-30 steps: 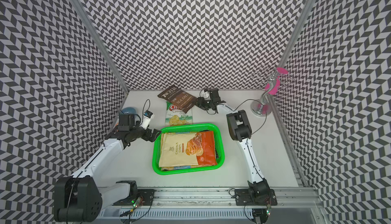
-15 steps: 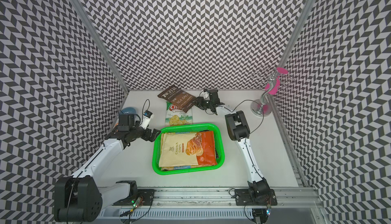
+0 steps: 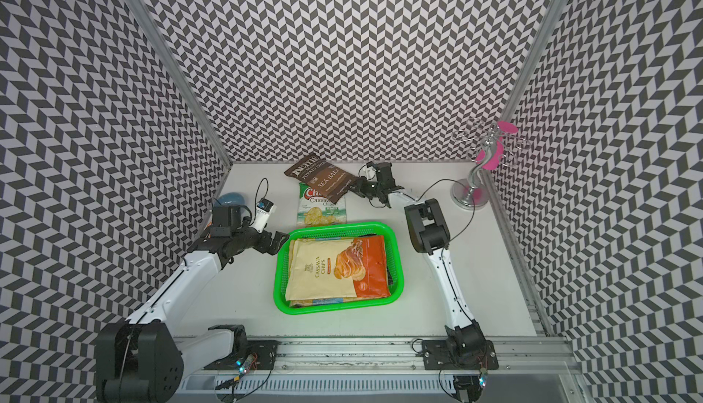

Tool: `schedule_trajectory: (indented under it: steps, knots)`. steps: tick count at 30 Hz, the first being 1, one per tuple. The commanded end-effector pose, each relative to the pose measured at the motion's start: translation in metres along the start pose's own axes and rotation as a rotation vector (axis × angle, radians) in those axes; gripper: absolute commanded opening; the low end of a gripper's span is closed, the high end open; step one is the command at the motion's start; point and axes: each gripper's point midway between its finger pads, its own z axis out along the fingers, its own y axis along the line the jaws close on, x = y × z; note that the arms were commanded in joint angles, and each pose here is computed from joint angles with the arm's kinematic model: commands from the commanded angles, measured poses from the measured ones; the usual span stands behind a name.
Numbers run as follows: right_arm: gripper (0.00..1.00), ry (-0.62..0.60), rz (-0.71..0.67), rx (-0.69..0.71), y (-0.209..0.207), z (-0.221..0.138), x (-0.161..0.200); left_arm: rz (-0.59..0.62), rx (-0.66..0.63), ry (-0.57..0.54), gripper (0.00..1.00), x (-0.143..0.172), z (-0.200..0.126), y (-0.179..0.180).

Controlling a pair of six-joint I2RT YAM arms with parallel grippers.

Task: Put the potato chips into the basket
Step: Pick up the potato chip from the center of the board.

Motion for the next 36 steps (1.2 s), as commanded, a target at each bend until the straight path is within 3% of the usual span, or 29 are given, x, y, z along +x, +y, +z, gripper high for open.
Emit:
schedule_trajectory:
  steps: [1, 15, 26, 36]
  knots:
    - [0.00, -0.088, -0.143, -0.008, 0.050, -0.026, -0.032, 0.009, -0.004, -0.029, 0.99, -0.005, -0.004, 0.000]
    - [0.00, -0.210, -0.314, 0.066, 0.117, -0.083, -0.075, 0.012, 0.003, -0.044, 0.99, -0.008, -0.007, -0.002]
    - [0.00, -0.368, -0.483, 0.033, 0.238, -0.157, -0.103, 0.009, 0.011, -0.036, 0.99, -0.006, -0.005, -0.003]
    - [0.00, -0.484, -0.581, -0.075, 0.348, -0.244, -0.083, 0.027, -0.013, -0.043, 0.99, -0.013, -0.008, 0.002]
